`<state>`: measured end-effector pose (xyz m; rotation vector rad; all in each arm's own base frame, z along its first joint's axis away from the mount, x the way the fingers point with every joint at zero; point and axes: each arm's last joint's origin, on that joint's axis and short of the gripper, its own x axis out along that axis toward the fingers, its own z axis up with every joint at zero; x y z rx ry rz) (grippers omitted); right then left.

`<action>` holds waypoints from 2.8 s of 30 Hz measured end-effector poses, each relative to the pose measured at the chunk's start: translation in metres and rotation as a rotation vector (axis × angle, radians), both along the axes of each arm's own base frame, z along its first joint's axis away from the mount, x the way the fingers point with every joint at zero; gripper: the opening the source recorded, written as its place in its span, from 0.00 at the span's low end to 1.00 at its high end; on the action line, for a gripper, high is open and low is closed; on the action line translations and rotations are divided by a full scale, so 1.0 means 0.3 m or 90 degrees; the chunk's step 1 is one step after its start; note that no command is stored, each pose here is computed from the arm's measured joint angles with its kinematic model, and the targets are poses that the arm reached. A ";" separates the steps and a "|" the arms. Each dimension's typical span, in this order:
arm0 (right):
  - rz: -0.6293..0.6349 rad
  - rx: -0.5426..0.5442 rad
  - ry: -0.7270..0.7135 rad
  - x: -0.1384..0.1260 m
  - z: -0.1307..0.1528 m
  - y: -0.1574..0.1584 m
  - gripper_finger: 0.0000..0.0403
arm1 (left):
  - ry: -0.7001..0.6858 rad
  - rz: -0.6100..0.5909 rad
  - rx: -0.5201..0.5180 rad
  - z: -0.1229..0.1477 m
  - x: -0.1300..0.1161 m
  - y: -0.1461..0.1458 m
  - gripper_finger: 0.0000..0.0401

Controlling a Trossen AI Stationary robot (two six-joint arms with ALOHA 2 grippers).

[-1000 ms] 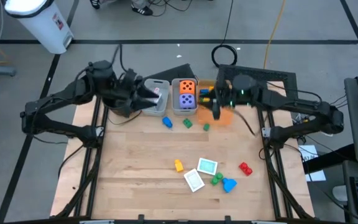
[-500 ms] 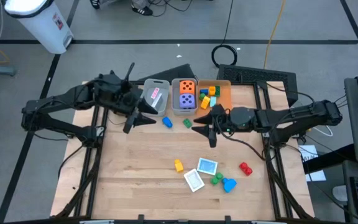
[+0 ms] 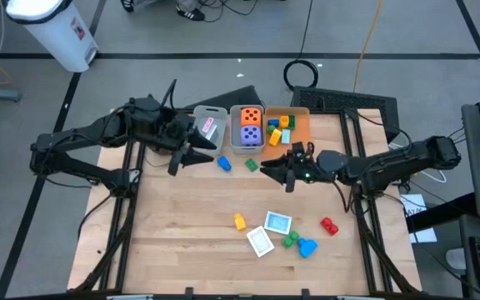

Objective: Pick & Place Toys
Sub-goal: Put the yellow game piece into the orange bin

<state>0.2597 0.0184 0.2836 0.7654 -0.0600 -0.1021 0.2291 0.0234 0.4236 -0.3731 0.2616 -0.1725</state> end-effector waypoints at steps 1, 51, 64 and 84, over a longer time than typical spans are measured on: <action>-0.003 0.002 -0.006 -0.004 -0.013 -0.007 0.45 | -0.001 0.001 -0.011 -0.001 0.008 -0.002 0.55; 0.397 -0.565 0.564 -0.137 0.235 0.238 0.45 | 0.423 -0.023 0.001 -0.432 0.300 -0.367 0.55; 0.290 -0.405 0.545 -0.153 0.221 0.207 0.45 | 0.394 -0.098 0.062 -0.473 0.348 -0.377 0.55; 0.186 -0.113 0.385 -0.244 -0.047 0.172 0.45 | 0.336 -0.211 0.320 -0.489 0.363 -0.312 0.55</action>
